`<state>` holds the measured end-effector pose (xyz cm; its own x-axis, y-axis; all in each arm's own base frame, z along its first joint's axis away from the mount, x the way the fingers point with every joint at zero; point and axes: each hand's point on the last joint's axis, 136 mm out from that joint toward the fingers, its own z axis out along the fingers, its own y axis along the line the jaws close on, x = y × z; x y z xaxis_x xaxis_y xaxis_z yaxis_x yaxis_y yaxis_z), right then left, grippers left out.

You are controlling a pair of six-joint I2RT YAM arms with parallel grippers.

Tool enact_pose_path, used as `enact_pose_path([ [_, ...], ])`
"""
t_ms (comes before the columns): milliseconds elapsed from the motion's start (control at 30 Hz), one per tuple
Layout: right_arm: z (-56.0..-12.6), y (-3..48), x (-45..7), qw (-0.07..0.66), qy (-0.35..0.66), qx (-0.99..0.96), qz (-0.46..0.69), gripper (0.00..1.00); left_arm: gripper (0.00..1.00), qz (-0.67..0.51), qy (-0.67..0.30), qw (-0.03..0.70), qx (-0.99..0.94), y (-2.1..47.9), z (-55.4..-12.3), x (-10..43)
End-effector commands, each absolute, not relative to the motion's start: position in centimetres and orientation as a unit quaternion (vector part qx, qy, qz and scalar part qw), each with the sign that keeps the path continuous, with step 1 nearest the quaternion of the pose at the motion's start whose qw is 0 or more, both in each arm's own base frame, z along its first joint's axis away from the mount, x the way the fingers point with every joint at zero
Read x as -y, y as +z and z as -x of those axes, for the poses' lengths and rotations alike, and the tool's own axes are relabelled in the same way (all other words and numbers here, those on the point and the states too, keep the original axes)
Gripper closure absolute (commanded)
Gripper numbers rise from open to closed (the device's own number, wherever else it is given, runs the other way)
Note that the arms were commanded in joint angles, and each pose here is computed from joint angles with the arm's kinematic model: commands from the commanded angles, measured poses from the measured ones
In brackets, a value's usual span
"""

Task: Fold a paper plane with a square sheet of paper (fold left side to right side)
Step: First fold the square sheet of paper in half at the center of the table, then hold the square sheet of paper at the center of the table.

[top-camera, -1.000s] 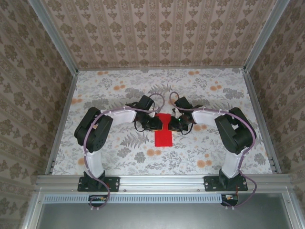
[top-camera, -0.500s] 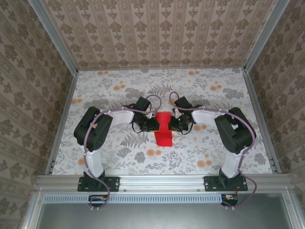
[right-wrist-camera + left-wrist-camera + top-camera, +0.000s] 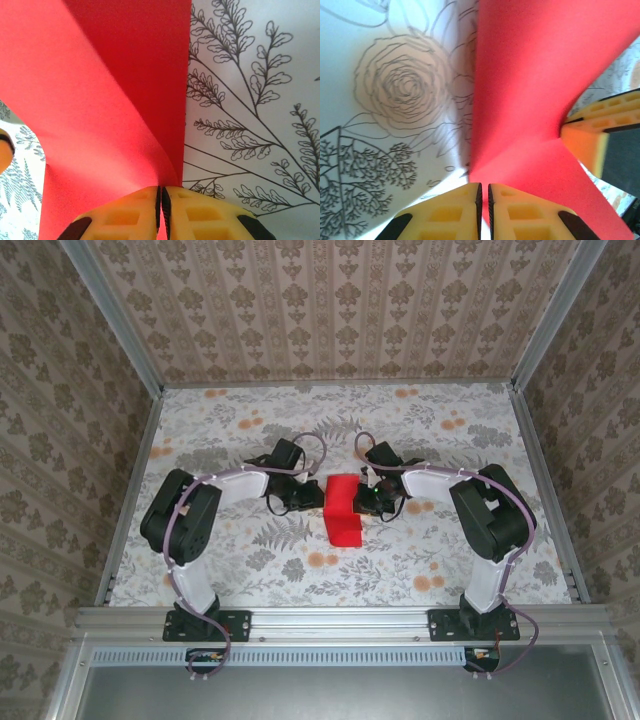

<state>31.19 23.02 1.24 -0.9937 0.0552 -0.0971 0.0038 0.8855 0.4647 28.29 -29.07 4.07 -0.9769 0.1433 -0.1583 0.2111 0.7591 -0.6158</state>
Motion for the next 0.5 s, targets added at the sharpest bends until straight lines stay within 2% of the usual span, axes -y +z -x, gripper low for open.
enact_pose_path([
  [0,-28.8,-1.8,-20.9,0.004,0.176,-0.984,-0.02,0.85,0.85,-0.122,-0.362,0.067,-0.922,5.9,-28.1,30.7],
  [200,-28.8,-1.7,-21.0,0.003,0.177,-0.984,-0.02,0.85,0.85,-0.138,-0.364,0.045,-0.92,4.5,-27.5,33.0],
  [467,-28.9,-1.7,-21.1,0.004,0.179,-0.984,-0.019,0.85,0.85,-0.133,-0.346,0.029,-0.928,3.0,-27.2,32.8],
])
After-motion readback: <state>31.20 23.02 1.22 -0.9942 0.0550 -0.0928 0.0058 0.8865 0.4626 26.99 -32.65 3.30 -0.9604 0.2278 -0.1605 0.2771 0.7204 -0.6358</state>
